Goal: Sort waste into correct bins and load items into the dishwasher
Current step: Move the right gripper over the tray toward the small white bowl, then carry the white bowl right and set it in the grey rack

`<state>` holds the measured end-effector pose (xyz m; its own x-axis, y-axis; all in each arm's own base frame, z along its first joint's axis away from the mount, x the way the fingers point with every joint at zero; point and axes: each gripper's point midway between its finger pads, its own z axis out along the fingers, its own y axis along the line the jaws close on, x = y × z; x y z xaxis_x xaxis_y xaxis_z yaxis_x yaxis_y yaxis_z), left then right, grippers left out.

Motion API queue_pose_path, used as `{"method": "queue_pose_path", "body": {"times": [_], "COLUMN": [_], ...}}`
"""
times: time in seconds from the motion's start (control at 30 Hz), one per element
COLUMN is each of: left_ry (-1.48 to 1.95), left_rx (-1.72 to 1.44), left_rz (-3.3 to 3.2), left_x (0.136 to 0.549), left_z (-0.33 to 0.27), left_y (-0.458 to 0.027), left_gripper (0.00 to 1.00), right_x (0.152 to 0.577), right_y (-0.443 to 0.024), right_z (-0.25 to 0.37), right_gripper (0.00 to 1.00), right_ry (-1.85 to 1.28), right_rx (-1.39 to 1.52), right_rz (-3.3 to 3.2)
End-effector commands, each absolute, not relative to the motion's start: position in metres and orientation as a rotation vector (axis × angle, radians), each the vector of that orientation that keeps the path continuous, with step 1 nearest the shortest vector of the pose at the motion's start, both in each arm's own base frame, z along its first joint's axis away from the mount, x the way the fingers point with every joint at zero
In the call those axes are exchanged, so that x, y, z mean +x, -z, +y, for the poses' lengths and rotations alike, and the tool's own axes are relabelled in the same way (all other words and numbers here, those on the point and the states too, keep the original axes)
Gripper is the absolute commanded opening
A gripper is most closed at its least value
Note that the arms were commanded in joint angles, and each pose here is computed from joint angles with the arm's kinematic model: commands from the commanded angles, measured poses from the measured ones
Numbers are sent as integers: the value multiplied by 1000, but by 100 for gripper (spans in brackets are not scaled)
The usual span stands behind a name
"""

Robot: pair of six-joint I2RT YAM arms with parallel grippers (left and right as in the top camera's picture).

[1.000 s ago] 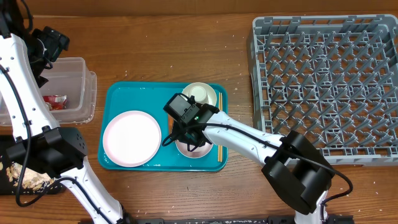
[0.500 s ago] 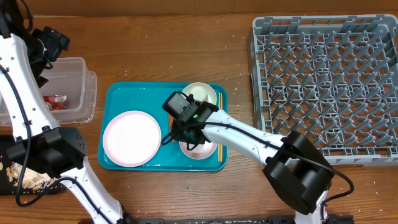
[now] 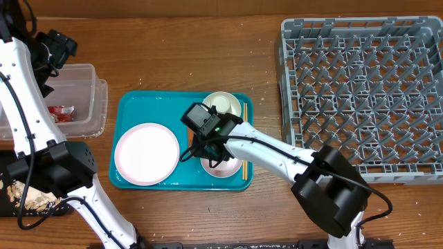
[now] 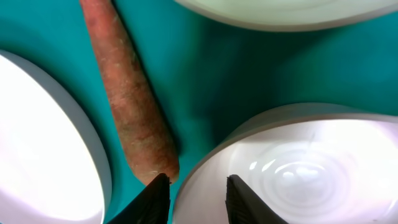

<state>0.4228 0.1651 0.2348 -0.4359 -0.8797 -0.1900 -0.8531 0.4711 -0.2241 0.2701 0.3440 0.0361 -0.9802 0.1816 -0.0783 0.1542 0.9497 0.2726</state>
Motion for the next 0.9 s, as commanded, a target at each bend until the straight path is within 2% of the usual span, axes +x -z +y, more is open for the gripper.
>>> {"method": "queue_pose_path", "body": {"times": [0.0,0.1,0.2,0.23,0.27,0.47,0.67,0.8,0.87], "left_ry": [143,143,143,143,143,143,143,144,144], "left_rx": [-1493,-1493,-1493,-1493,-1493,-1493,-1493,-1492,-1492], "left_rz": [2435,2435,2435,2435,2435,2435,2435,2436,2436], "left_x": [424,424,424,424,424,424,424,424,424], "left_z": [164,164,164,164,164,164,164,164,164], "left_y": [-235,-235,-235,-235,-235,-235,-235,-235,-235], "left_gripper": [100,100,100,100,100,100,100,100,100], "right_x": [271,269,269,270,271,274,289,328,342], "right_y": [-34,-34,-35,-39,-44,-86,-168,-250,-268], "right_z": [351,353,353,354,355,358,314,219,180], "right_gripper": [31,27,14,6,4,4,4,4,4], "right_ry": [-399,-401,-401,-402,-399,-378,-377,-488,-506], "right_rx": [237,228,224,205,206,159,177,227,284], "right_rz": [2994,2993,2994,2996,2997,3007,2940,2757,2696]}}
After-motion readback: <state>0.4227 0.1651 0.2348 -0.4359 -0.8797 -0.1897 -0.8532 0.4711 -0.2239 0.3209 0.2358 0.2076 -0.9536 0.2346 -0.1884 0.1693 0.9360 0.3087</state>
